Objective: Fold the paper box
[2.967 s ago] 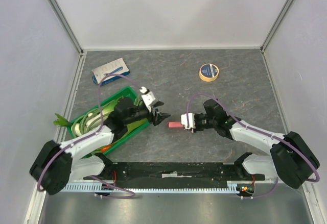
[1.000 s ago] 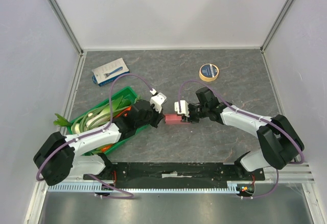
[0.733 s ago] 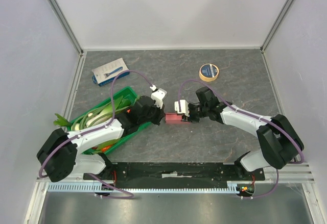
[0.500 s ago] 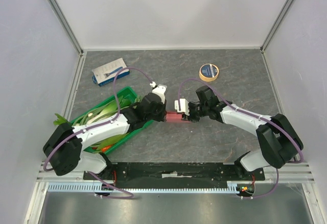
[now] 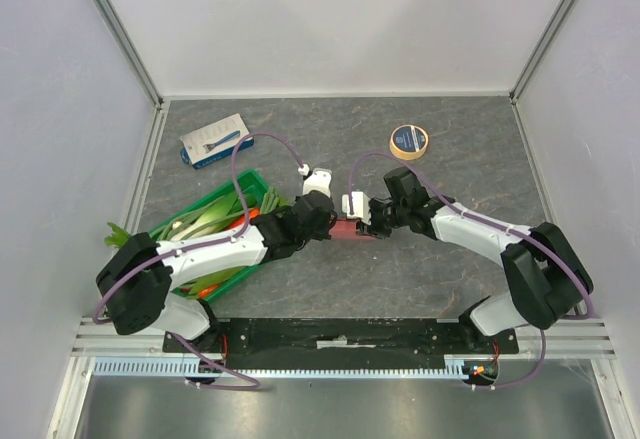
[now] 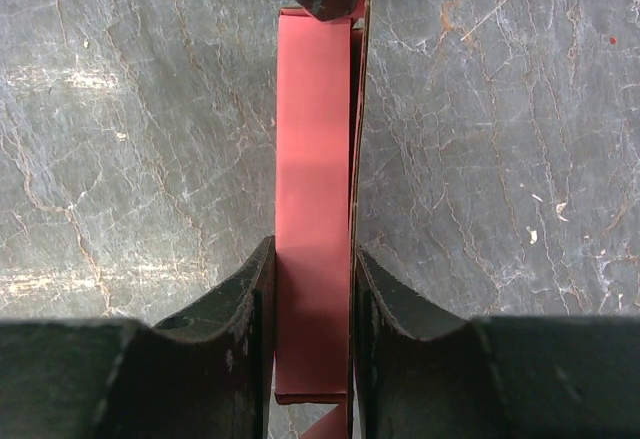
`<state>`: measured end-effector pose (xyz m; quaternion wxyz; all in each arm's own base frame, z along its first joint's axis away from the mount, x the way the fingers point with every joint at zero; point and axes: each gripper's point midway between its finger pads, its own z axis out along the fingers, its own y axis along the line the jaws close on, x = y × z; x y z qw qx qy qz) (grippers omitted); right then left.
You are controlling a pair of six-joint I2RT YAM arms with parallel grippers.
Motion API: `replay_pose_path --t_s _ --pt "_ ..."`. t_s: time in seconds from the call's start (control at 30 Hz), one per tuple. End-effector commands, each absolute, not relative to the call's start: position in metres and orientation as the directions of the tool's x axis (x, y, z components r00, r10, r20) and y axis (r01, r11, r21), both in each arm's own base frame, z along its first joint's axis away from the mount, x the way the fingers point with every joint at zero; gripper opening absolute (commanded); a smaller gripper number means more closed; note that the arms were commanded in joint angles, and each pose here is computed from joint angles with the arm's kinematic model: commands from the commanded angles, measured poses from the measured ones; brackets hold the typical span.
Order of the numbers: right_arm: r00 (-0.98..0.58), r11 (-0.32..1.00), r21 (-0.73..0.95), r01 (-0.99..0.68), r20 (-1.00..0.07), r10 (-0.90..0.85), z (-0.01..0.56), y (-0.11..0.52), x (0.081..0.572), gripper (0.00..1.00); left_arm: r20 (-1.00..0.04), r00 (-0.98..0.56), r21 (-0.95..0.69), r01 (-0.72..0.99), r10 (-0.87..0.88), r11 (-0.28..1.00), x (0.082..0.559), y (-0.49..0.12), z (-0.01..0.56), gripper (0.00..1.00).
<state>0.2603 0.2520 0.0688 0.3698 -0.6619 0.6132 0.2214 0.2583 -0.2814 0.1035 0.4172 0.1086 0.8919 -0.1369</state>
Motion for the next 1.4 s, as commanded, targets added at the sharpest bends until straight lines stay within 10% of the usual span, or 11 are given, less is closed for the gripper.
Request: replay_pose_path --t_s 0.0,0.97,1.2,1.37 --pt "0.133 -0.019 -0.160 -0.987 -0.747 -0.651 0.062 0.258 0.248 0.24 -0.780 -0.625 -0.183 0.274 0.030 0.944 0.260 -0.284 0.086 0.02" --pt "0.078 0.042 -0.133 -0.990 -0.778 -0.623 0.070 0.267 0.259 0.26 -0.753 -0.658 -0.055 0.091 0.019 0.994 0.246 -0.260 0.056 0.02" --pt "0.083 0.037 -0.136 -0.990 -0.778 -0.623 0.069 0.267 0.258 0.26 -0.794 -0.607 -0.206 0.277 0.005 0.938 0.237 -0.274 0.119 0.55" --pt "0.085 0.035 -0.136 -0.990 -0.778 -0.622 0.069 0.267 0.258 0.26 -0.829 -0.559 -0.267 0.396 0.000 0.878 0.235 -0.263 0.146 0.56"
